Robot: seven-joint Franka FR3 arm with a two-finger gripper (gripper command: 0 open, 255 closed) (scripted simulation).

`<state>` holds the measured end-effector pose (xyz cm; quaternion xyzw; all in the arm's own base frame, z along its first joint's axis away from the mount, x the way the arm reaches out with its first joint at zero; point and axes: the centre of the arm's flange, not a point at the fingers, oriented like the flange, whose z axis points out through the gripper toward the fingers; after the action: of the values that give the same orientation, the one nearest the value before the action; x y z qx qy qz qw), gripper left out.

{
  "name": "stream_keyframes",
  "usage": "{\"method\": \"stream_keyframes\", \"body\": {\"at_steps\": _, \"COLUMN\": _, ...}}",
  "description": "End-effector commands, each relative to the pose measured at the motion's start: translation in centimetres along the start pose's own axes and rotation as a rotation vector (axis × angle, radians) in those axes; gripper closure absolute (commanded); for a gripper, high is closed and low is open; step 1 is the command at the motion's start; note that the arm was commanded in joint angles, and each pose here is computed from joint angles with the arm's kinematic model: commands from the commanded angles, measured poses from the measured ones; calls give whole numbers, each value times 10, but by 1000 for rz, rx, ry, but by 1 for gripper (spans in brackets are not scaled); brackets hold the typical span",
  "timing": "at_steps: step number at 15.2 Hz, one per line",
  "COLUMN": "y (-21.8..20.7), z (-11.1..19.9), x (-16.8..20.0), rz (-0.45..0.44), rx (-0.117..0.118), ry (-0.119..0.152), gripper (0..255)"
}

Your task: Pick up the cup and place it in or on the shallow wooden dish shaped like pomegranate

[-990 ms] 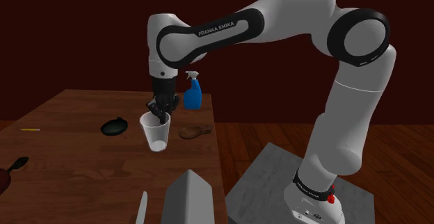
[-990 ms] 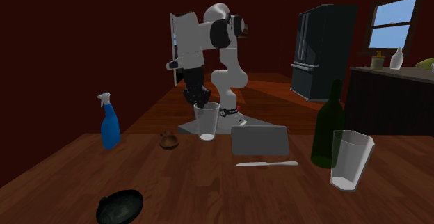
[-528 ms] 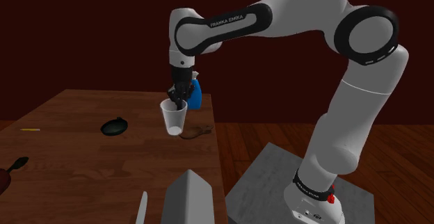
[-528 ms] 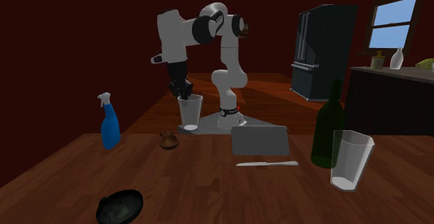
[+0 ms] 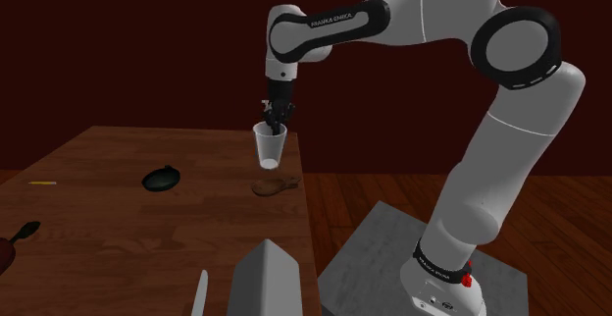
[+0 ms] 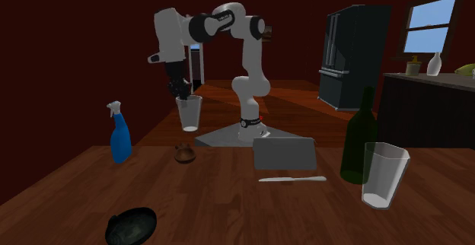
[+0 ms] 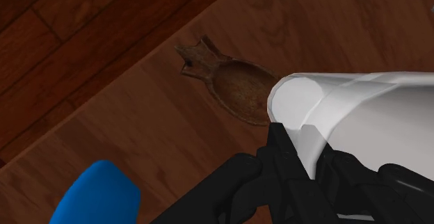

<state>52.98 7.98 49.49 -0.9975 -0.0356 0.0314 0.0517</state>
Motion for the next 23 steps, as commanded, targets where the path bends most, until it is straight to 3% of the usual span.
{"method": "stream_keyframes", "body": {"at_steps": 1, "y": 26, "z": -6, "x": 0, "rz": -2, "rx": 0, "ry": 0, "gripper": 255}}
{"method": "stream_keyframes", "body": {"at_steps": 3, "y": 49, "z": -12, "x": 1, "rz": -2, "rx": 0, "ry": 0, "gripper": 255}}
{"method": "stream_keyframes", "body": {"at_steps": 23, "y": 60, "z": 95, "x": 7, "rz": -2, "rx": 0, "ry": 0, "gripper": 255}}
